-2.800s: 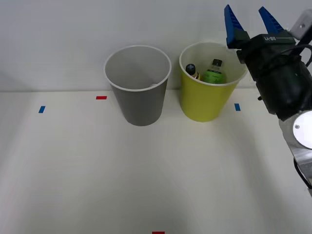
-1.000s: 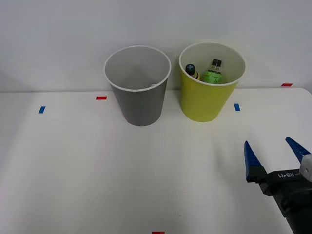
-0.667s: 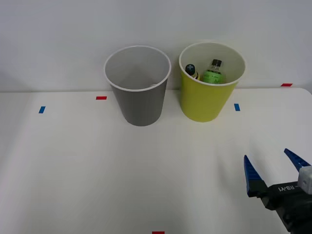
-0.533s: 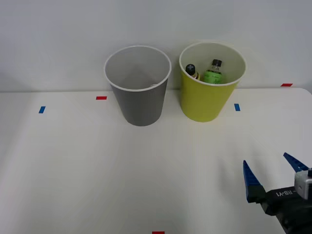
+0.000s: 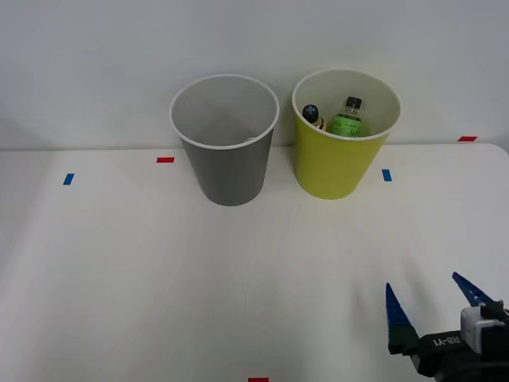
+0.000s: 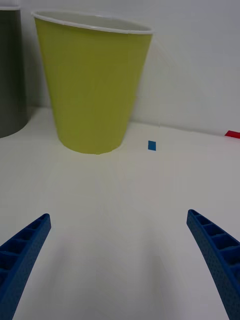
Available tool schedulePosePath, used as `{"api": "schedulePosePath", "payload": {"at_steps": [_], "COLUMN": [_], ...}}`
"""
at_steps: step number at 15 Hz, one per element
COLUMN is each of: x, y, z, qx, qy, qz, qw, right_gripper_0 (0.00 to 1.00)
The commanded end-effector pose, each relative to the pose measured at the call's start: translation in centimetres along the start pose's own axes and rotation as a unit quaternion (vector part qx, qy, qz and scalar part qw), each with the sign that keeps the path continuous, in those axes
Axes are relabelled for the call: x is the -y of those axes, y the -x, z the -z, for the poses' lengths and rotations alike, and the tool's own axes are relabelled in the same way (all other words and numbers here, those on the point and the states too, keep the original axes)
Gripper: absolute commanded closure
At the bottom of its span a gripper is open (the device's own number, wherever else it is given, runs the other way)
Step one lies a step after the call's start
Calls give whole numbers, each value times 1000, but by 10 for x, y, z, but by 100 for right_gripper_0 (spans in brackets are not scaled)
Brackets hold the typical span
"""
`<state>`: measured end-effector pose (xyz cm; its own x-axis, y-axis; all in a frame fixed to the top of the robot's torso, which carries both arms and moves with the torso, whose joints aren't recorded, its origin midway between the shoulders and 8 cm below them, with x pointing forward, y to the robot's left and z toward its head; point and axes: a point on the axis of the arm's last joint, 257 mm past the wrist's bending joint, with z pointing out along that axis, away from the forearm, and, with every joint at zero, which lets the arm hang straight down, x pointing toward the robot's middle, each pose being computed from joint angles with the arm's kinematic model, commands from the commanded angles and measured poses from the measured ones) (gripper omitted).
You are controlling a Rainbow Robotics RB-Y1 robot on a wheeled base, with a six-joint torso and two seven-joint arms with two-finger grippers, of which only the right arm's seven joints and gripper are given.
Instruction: Put cans in the gray bin, plastic bottles in the light green bin
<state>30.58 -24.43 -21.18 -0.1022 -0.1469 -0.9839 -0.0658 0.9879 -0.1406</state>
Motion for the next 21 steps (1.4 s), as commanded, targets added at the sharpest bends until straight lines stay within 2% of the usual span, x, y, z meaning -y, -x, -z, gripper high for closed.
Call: {"api": "schedulePosePath", "payload": {"at_steps": [1,6,14,17,21], "x": [-15,-33,-47,-47,-63], "y": [-19,-50,-65,-72,-76], "z": [2,20,32,39,43], "qx": [33,70,55,44,33], "qy": [10,14,14,10,39], "qz": [-26,-66,-139,-139,-104], "qw": [999,995,989,989,993], "right_gripper_0": [7,7,7,7,7]}}
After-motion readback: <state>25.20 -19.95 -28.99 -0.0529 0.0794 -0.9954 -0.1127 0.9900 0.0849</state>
